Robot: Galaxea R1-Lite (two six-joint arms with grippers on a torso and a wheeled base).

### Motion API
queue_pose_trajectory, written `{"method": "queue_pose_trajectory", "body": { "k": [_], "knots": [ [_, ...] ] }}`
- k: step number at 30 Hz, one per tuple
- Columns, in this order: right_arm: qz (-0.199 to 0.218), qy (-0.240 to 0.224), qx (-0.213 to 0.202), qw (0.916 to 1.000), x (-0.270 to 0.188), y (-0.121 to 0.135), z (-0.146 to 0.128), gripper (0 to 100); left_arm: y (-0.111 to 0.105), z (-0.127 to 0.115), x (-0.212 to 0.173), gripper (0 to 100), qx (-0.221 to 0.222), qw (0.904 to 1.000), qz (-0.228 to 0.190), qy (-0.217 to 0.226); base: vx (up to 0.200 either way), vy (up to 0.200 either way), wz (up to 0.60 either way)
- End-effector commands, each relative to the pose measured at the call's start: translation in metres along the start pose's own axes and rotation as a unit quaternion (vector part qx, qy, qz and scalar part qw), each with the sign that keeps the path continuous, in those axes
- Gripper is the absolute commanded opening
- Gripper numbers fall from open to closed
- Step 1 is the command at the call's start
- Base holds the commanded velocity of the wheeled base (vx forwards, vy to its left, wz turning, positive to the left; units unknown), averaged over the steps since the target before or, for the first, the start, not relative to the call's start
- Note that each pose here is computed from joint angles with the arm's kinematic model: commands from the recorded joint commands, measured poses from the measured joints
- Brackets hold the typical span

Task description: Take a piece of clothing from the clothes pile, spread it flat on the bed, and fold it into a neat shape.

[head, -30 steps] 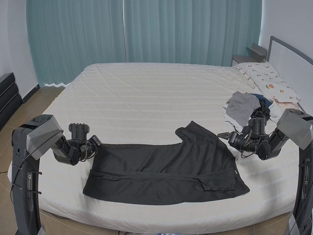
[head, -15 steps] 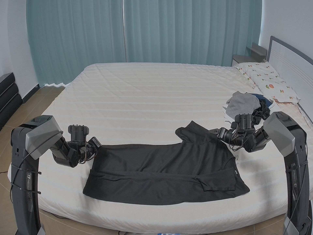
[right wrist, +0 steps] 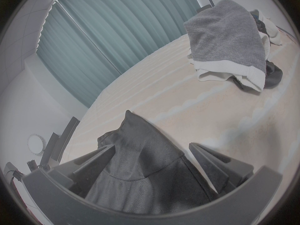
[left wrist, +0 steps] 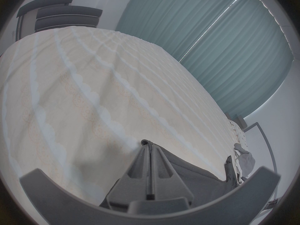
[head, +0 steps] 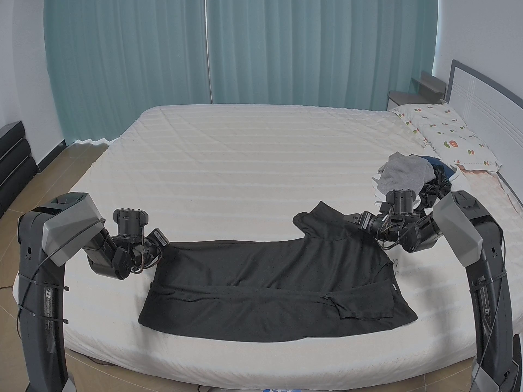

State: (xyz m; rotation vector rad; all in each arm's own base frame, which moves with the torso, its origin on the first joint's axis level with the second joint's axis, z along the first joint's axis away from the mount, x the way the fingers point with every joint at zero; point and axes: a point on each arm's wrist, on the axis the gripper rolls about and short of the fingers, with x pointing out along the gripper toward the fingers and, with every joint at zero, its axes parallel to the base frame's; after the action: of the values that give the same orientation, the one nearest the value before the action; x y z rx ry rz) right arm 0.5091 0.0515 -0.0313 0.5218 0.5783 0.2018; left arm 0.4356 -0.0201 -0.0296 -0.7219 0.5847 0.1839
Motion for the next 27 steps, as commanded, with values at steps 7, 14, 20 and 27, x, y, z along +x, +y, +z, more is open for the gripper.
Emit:
{"method": "queue_pose_trajectory", "body": {
  "k": [7,14,20,27],
  "knots": [
    [0.003,-0.004,0.009,0.9999,-0.001,-0.003,0.003,0,0.000,0.001,0.000,0,-0.001,1.0000,0.000,-0.001,0.000,0.000,0.00],
    [-0.002,-0.013,0.013,0.9998,-0.007,-0.009,0.011,0,-0.001,0.002,0.000,0,0.000,1.0000,-0.004,-0.007,0.000,0.000,0.00],
    [-0.005,-0.025,0.040,0.9989,-0.023,-0.009,0.024,0,-0.002,0.007,-0.002,0,-0.001,0.9998,-0.010,-0.017,0.000,0.000,0.00],
    [0.016,-0.058,0.044,0.9972,-0.034,-0.006,0.026,0,-0.009,0.018,-0.006,0,-0.012,0.9983,-0.041,-0.040,0.000,0.000,0.00]
  ]
}}
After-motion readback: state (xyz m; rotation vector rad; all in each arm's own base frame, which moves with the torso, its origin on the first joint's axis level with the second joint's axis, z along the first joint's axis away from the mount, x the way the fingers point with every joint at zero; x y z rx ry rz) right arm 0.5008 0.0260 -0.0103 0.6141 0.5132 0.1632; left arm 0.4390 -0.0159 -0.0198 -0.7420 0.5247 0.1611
